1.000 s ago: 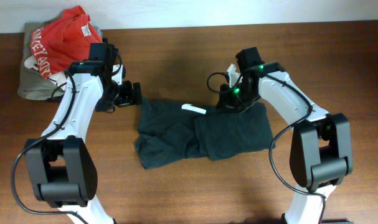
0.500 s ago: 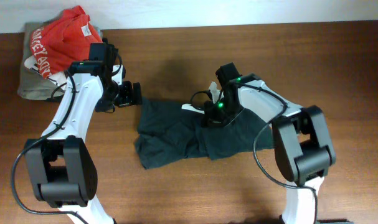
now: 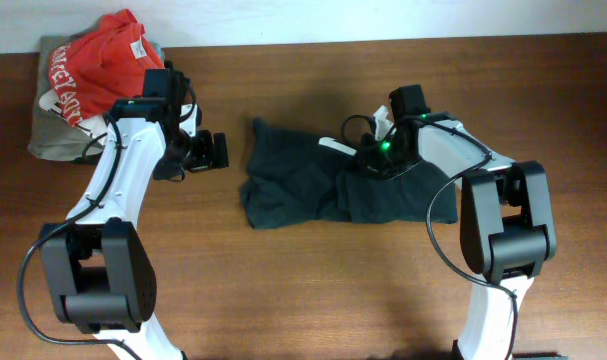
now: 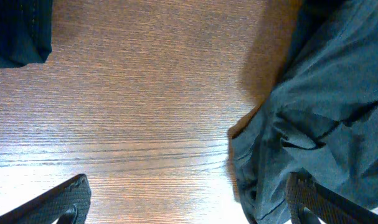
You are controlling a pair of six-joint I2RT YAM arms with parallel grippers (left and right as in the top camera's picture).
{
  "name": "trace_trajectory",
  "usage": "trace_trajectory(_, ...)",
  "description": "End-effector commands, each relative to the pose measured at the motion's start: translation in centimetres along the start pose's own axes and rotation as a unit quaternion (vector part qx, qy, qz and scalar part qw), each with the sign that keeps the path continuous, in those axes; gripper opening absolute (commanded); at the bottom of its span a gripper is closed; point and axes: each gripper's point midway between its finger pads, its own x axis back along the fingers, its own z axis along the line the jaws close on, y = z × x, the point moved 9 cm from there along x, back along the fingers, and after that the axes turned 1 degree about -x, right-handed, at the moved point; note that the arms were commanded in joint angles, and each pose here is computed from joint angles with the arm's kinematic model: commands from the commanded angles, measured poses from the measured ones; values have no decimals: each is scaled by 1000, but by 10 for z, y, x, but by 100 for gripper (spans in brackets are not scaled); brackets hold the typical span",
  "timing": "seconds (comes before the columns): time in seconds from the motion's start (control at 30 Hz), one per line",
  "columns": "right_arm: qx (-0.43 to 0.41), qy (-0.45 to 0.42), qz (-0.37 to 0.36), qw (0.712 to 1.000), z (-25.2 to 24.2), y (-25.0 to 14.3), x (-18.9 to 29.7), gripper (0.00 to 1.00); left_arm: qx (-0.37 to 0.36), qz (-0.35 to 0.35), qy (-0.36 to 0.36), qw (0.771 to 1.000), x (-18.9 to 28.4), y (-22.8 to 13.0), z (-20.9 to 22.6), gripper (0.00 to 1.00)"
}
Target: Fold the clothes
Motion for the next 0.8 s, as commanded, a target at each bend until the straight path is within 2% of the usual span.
trace_trajectory(0.0, 41, 22, -9, 999, 24, 14, 20, 24, -42, -1, -78, 996, -5, 2, -13, 99)
trace_trajectory(0.03, 52, 23, -11, 998, 34, 17, 30, 26, -59, -6, -108, 992, -5, 3, -18, 99)
trace_trajectory(0.07, 62, 23, -12, 998, 44, 17, 42, 36, -64, -9, -126, 990, -7, 5, -21, 99)
trace_trajectory(0.13, 85, 22, -8, 996, 68, 14, 69, 50, -64, -8, -136, 989, -16, 8, -22, 99)
trace_trajectory(0.3, 110, -32, -27, 993, 98, 5, 119, 68, -66, 11, -190, 979, -48, 13, -27, 99)
trace_trajectory(0.33, 109, -54, -41, 992, 100, 5, 133, 76, -74, 15, -206, 976, -56, 13, -28, 99)
trace_trajectory(0.4, 100, -99, -74, 987, 98, 6, 165, 99, -71, 28, -211, 974, -70, 12, -27, 99)
trace_trajectory(0.53, 53, -183, -134, 972, 76, 7, 233, 99, -77, 53, -229, 969, -92, 7, -26, 99)
trace_trajectory(0.63, 1, -198, -162, 967, 48, 4, 281, 99, -83, 65, -258, 960, -101, 4, -29, 99)
trace_trajectory(0.77, -47, -210, -164, 963, 10, -2, 310, 99, -95, 72, -259, 959, -107, 1, -36, 99)
